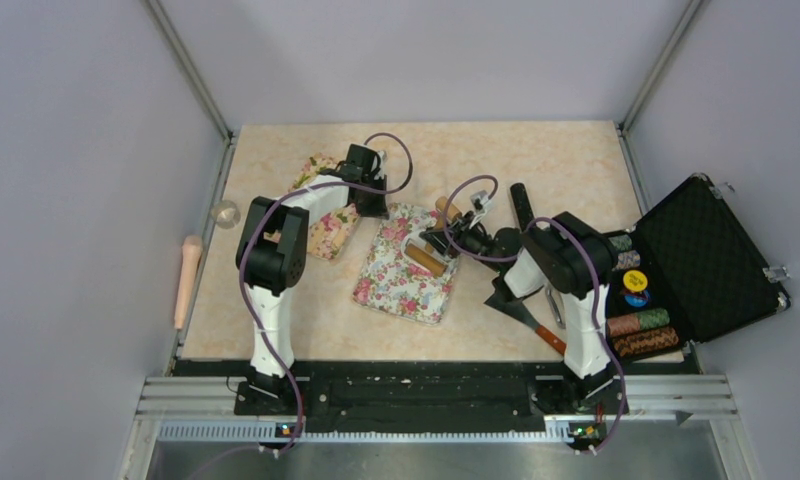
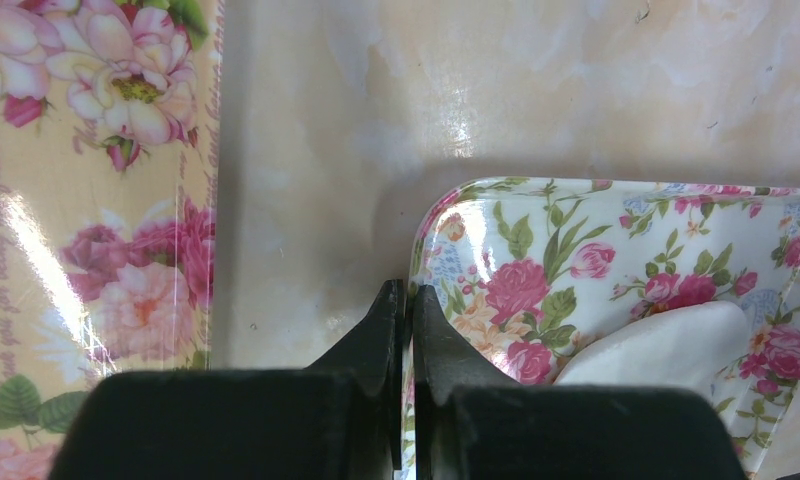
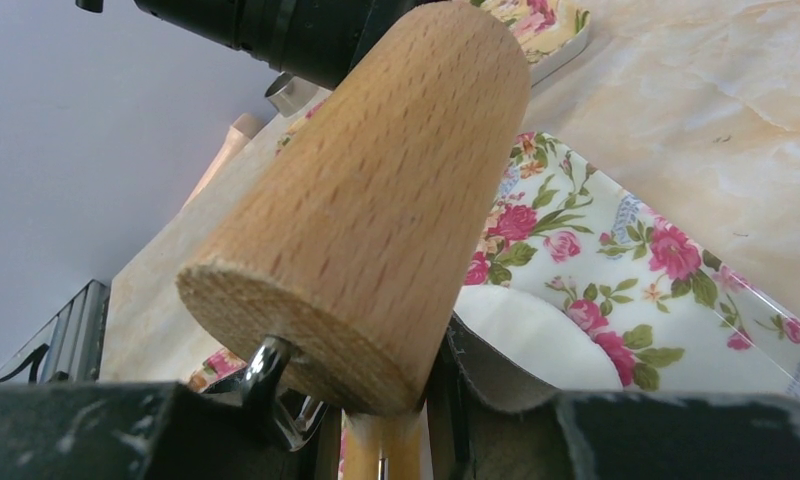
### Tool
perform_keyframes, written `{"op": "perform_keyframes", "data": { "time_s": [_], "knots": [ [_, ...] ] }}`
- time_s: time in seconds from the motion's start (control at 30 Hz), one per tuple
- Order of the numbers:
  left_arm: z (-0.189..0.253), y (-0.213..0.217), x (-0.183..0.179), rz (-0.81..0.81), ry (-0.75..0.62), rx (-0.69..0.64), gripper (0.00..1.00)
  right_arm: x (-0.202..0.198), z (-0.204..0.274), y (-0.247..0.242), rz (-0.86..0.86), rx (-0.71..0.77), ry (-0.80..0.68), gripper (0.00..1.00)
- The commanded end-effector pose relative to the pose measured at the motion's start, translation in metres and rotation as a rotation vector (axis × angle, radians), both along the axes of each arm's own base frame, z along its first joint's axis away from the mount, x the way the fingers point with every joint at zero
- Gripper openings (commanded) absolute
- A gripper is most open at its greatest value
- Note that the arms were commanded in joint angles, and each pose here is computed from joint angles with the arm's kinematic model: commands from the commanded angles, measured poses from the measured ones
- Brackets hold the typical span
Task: Roll out the dumpling wrappers from the dough
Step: Flatten out the dough on the work surface.
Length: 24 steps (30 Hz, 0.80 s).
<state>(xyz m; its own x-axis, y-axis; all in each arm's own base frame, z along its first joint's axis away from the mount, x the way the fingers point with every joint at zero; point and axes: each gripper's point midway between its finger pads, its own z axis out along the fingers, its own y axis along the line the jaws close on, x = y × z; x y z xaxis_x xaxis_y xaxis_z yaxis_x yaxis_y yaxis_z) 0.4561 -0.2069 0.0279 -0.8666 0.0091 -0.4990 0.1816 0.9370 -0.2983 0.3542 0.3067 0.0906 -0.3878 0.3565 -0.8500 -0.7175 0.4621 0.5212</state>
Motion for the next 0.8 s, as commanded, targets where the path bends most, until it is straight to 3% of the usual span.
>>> {"op": "perform_keyframes", "data": {
  "time_s": [0.0, 0.33, 0.57, 0.67, 0.77],
  "knots": [
    [-0.043, 0.024, -0.017, 0.074, 0.111, 0.115, 0.0, -0.036, -0.039, 0.019, 0.131, -0.088, 0.079, 0.0],
    [-0.042, 0.024, -0.017, 0.075, 0.109, 0.114, 0.0, -0.037, -0.041, 0.021, 0.137, -0.096, 0.083, 0.0],
    [-0.041, 0.024, -0.018, 0.07, 0.107, 0.114, 0.0, -0.023, 0.079, 0.021, 0.282, 0.151, -0.046, 0.0],
    [-0.038, 0.023, -0.018, 0.066, 0.099, 0.11, 0.0, -0.01, 0.114, 0.003, 0.241, 0.222, -0.076, 0.0],
    [-0.037, 0.022, -0.017, 0.063, 0.095, 0.106, 0.0, 0.003, 0.12, -0.012, 0.159, 0.207, -0.124, 0.0]
  ]
}}
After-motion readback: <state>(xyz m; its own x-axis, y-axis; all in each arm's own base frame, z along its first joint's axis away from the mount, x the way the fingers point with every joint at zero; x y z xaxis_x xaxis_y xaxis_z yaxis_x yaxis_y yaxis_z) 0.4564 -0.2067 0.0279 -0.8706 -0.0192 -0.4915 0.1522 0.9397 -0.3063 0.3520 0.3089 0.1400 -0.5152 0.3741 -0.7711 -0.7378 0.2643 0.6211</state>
